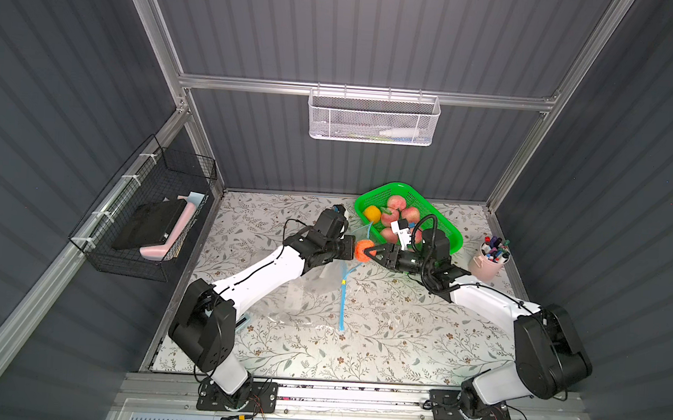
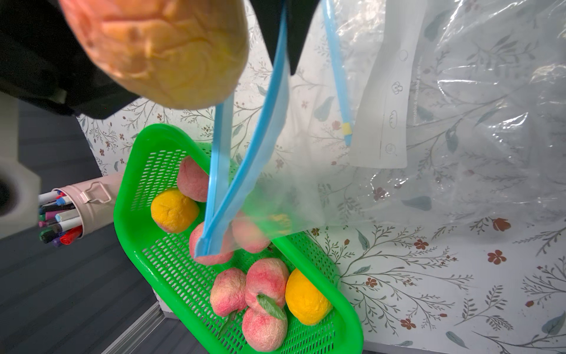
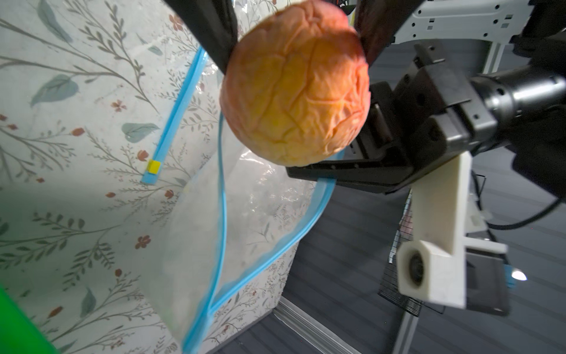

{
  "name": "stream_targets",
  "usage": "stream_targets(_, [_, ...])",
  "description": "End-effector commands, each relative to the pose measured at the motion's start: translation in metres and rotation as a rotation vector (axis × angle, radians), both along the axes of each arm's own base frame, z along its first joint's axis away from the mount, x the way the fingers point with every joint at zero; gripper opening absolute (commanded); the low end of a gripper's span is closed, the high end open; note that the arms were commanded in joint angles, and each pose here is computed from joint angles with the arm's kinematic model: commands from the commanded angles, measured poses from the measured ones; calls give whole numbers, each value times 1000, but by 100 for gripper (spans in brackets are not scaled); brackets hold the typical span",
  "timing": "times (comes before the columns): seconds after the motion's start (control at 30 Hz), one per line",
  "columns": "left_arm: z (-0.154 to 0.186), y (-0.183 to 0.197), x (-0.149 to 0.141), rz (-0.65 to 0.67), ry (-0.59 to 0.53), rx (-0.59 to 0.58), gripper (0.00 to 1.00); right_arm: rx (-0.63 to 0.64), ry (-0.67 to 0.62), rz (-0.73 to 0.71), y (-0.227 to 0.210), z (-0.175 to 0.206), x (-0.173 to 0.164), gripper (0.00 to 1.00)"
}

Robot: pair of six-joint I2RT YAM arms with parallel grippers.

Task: Place the peach in a zip-top bag and seal the zipper
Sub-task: Place the peach in the zipper food storage bag.

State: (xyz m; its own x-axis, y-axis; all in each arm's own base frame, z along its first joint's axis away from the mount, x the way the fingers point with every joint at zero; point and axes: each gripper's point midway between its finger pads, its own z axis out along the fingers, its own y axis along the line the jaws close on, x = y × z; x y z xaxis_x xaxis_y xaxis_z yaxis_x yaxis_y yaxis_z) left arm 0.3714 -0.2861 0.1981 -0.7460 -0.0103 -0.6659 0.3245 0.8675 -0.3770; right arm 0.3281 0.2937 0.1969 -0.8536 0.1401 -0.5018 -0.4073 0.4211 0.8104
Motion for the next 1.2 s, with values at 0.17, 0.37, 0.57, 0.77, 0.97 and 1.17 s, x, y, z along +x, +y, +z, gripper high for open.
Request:
stream_targets(0.17, [47, 13, 0, -1, -101, 19, 0, -186, -67, -64, 0, 5, 15, 57])
stream_targets(0.37, [54, 14, -1, -13, -115, 31, 0, -314, -71, -70, 7, -2, 17, 57])
stream_targets(0.57, [67, 18, -2, -15, -147, 42, 0, -406, -82, -86, 13, -8, 20, 56])
stream_targets(0.77, [71, 18, -2, -13, -155, 37, 0, -407, -107, -22, 30, 3, 13, 64])
stream_targets(0.97, [63, 19, 2, 29, -123, 32, 0, -244, -181, -29, 34, 45, 5, 87])
stream_targets(1.17, [65, 21, 1, 37, -126, 26, 0, -231, -187, -121, 13, 54, 7, 84])
